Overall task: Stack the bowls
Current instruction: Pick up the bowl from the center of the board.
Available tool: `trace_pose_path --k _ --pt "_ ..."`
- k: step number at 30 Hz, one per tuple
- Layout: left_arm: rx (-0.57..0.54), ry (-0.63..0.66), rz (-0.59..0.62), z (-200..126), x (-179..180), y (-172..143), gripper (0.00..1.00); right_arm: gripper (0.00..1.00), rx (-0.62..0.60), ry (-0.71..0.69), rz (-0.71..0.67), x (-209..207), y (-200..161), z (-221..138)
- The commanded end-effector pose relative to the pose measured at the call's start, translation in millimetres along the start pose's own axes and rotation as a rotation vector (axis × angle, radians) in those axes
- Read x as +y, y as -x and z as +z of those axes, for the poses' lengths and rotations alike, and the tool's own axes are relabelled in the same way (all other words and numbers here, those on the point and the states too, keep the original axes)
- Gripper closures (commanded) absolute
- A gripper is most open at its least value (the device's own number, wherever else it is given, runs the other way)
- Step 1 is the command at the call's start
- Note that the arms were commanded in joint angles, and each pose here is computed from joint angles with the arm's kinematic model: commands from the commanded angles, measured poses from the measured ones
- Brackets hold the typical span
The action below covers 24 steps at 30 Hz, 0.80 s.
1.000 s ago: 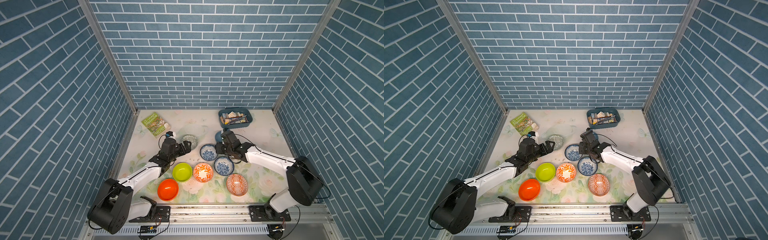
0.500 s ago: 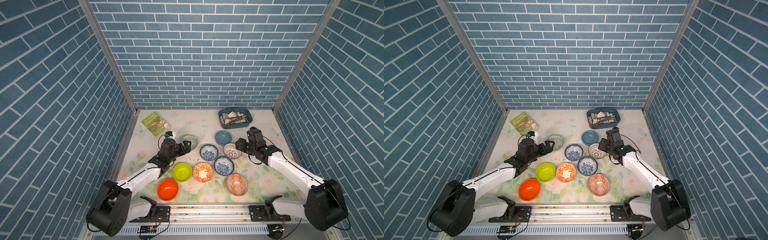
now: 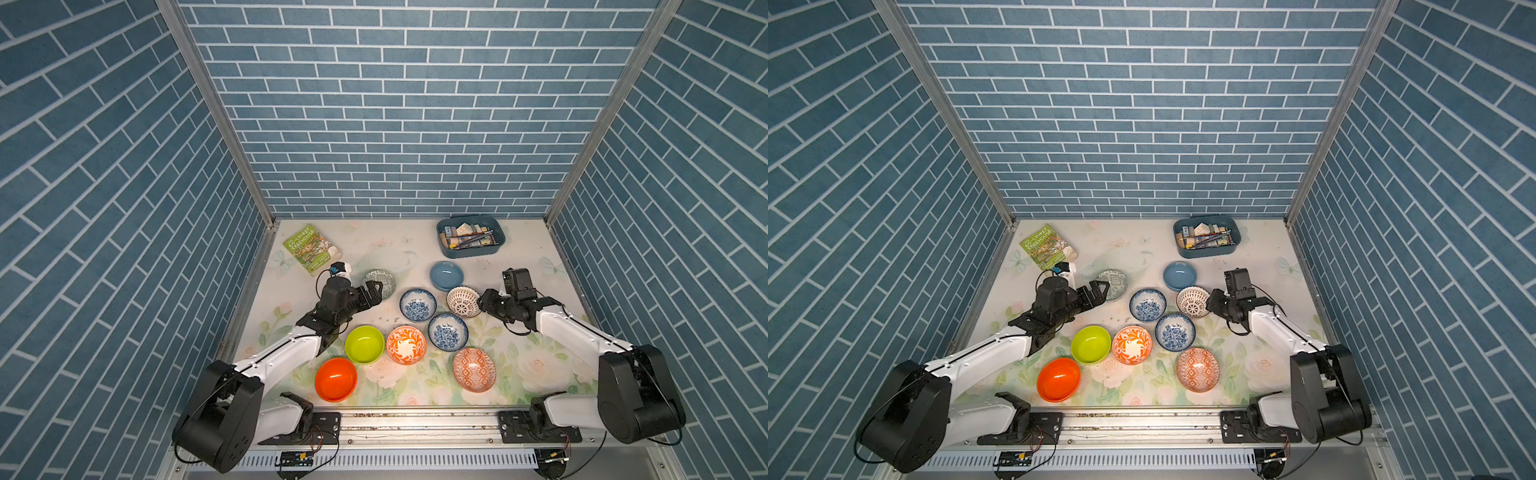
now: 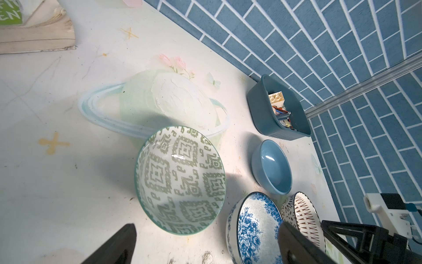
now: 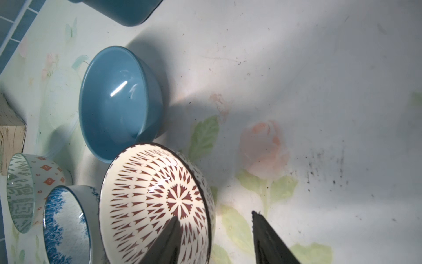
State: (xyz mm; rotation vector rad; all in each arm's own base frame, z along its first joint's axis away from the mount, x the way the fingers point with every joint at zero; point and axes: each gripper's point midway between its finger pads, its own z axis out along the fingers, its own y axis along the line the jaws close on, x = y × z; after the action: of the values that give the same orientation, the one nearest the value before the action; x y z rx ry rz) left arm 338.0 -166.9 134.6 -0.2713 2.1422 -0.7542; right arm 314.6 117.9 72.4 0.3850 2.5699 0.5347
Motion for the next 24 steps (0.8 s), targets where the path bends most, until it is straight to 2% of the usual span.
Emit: trace_pose_path --k 1,9,16,22,24 --pt "-0.002 0.001 0.005 3 0 -1 0.0 0.49 0.012 0.009 -0.03 0 -1 7" --pt "-0.001 0.006 0.005 5 2 -2 0.0 0.58 0.035 0.006 -0.027 0 -2 19" --pt "-0.001 0.004 0.005 5 1 -2 0.0 0.8 0.029 -0.051 -0.038 -9 1 19" --pt "-0.001 0.003 0.007 4 1 -2 0.0 0.99 -0.011 -0.072 -0.06 -10 7 2" --pt "0.002 0.001 0.007 4 1 -2 0.0 1.0 -0.036 -0.09 -0.068 -11 14 -4"
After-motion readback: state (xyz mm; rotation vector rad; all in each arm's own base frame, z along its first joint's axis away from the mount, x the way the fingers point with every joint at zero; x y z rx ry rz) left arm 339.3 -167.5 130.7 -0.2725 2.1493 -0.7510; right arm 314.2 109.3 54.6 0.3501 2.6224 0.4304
